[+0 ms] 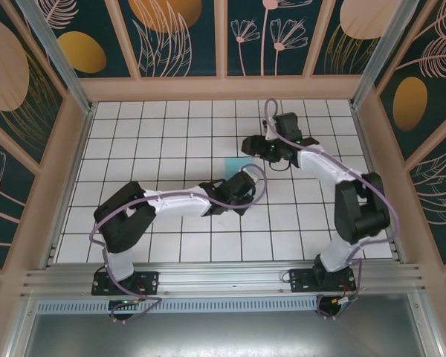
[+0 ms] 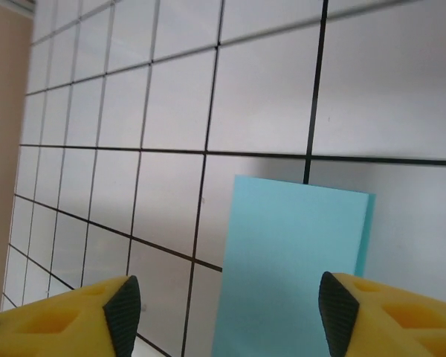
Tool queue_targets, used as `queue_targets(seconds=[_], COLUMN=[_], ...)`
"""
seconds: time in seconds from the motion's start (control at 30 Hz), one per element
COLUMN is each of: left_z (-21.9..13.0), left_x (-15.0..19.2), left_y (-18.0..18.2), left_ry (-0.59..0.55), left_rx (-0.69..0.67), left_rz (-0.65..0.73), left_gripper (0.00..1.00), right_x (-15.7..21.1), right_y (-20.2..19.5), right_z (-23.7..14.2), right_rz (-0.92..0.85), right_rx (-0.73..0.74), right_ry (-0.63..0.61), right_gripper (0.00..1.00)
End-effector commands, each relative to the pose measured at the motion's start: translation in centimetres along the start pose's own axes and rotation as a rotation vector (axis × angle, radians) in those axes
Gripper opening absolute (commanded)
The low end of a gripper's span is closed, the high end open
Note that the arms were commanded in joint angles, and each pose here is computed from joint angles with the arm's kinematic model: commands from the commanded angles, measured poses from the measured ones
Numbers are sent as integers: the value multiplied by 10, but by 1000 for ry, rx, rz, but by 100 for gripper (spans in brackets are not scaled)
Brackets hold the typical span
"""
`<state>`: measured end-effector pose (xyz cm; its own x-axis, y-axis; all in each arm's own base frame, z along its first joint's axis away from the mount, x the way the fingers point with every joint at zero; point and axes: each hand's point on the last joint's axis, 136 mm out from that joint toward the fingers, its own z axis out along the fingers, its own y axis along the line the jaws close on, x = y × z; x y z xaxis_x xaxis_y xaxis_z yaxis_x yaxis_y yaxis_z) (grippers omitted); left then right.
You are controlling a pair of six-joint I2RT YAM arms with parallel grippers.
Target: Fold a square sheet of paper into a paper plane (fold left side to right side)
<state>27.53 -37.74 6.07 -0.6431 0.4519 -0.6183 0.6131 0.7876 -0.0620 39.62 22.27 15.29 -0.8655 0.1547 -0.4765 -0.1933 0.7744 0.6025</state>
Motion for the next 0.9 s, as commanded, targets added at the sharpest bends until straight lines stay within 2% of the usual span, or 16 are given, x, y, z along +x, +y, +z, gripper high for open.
queue_targets(seconds=[0.0,0.1,0.2,0.33,0.47,0.53,0.67,0.87], left_z=[-14,-15,-15,-13,-13,-14,-13,-11], left_x=[-12,-12,-12,-7,0,0,1,3], left_y=[-4,0,3,12,23,28,36,43], left_ry=[-6,12,28,58,73,70,74,83], left_rx=[133,178,218,235,209,198,174,130], left_rz=[-115,-168,-217,-273,-309,-324,-338,-327], left_gripper=[0,0,0,0,0,0,0,0], right_x=[1,21,49,92,126,138,156,165], right_y=[-11,-17,-21,-24,-24,-24,-25,-35], right_z=[-21,-29,-28,-16,-2,5,18,27], right_rz=[-21,-5,38,95,129,140,141,142], right_rx=[56,56,19,-21,-25,-22,2,60], right_ry=[-71,-62,-26,60,136,170,233,291], right_gripper=[72,72,62,42,10,0,0,0])
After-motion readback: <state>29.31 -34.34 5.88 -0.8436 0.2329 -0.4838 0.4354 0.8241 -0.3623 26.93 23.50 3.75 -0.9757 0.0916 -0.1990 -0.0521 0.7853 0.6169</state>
